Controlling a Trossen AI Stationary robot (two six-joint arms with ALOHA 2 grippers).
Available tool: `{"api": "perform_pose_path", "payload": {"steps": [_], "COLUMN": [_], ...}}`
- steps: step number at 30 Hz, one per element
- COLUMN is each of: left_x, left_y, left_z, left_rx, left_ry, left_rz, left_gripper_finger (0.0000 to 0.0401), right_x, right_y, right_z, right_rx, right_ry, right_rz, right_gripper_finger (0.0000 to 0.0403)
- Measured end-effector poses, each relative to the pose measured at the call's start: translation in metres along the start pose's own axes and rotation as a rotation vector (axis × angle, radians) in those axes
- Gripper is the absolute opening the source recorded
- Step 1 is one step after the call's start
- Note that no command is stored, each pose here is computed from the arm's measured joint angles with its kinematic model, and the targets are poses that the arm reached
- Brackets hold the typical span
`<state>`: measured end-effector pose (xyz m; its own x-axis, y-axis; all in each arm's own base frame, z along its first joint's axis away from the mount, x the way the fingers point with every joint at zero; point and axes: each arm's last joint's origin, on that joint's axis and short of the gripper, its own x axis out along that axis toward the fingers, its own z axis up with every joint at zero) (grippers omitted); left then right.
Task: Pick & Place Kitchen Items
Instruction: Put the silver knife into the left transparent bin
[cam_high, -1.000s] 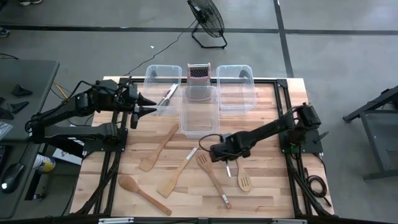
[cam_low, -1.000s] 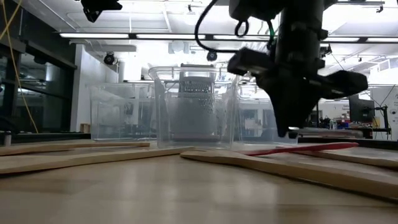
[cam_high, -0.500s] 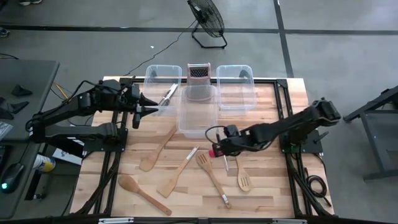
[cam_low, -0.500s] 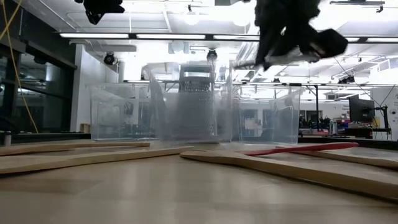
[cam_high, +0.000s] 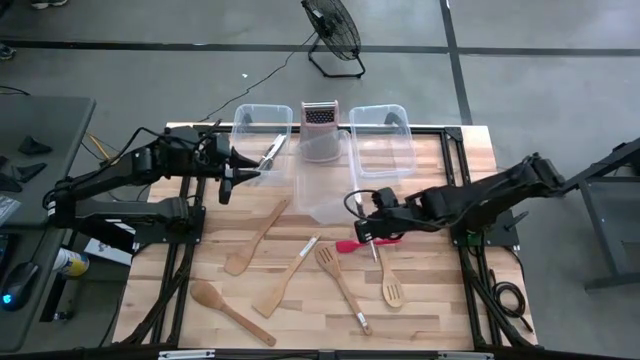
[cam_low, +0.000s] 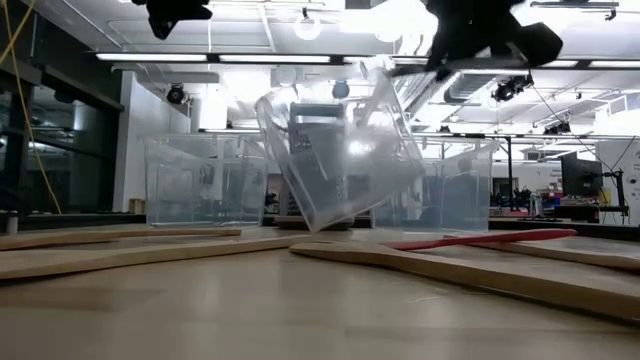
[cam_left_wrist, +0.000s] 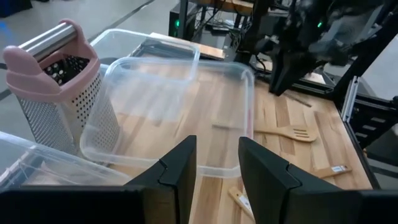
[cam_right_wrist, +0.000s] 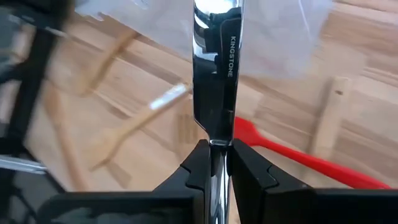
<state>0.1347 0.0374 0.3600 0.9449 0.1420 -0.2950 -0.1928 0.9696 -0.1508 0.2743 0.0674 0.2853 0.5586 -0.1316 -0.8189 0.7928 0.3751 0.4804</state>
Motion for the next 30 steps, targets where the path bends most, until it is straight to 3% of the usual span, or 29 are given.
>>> {"api": "perform_pose_path", "payload": {"steps": [16,30], "left_x": [0.000,-0.001], "left_y": [0.001,0.001], "left_z": [0.000,0.000], "left_rx": [-0.022,-0.022], "left_ry": [-0.005,-0.003], "left_rz": [0.023,0.023], "left_gripper_finger": [0.0119,0.0119], "right_x": [0.051,0.031], "right_y": [-0.008,-0.010], "right_z": [-0.003,-0.009], "right_rx": [0.031,0.034], "right_ry": [0.184,0.191], "right_rz": [-0.213,-0.194], "right_gripper_finger": [0.0034,0.0034]}}
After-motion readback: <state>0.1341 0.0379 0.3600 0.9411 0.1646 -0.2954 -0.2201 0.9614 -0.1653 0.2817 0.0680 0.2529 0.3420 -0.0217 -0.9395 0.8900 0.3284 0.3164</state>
